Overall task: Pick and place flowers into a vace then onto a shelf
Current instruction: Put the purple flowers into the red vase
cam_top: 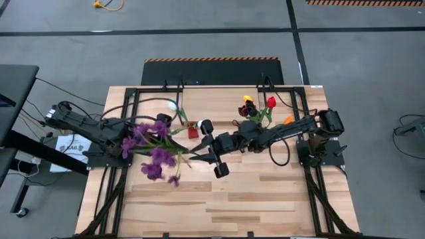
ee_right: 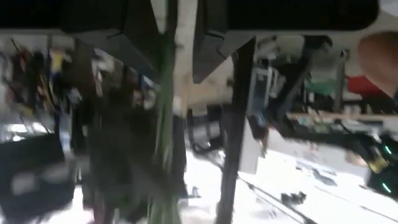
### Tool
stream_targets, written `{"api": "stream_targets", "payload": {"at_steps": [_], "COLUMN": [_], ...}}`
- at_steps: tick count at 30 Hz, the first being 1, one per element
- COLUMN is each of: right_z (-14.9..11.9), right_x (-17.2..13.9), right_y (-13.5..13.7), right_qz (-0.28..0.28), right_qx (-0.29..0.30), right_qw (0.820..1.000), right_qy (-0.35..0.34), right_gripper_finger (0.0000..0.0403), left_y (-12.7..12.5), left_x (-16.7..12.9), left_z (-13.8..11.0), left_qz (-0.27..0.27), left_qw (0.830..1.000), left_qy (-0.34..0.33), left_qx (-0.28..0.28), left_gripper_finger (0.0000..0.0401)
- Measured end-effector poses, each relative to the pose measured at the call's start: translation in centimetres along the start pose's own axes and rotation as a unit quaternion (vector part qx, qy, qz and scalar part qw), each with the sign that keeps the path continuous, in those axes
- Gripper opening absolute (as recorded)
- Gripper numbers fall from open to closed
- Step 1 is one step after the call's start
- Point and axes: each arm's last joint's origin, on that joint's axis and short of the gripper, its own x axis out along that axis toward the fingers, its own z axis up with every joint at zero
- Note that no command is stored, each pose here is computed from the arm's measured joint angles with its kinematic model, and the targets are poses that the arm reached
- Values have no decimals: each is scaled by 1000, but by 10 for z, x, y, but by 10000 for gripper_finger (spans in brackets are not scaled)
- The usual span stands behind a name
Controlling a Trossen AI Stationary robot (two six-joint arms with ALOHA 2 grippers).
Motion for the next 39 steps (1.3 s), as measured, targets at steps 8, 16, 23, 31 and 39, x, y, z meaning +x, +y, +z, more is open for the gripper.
{"api": "stream_targets", "payload": {"at_steps": [8, 16, 23, 31, 39], "right_z": [-9, -22, -31, 35, 118], "right_x": [7, 4, -1, -13, -68], "right_y": [-8, 4, 34, 76, 143], "right_qz": [-34, -83, -76, -74, -79], "right_qx": [33, 104, 148, 127, -2], "right_qw": [986, 935, 899, 907, 931], "right_qy": [163, 329, 405, 396, 356], "right_gripper_finger": [155, 172, 15, 2, 0], "left_y": [19, 43, 47, 46, 42], "left_x": [-20, -49, -62, -60, -52], "left_z": [31, 58, 64, 61, 55], "left_qz": [68, 207, 212, 207, 189], "left_qw": [996, 970, 970, 970, 972], "left_qy": [66, 126, 119, 125, 136], "left_qx": [-1, 9, 5, 2, -9], "left_gripper_finger": [3, 2, 1, 1, 2]}}
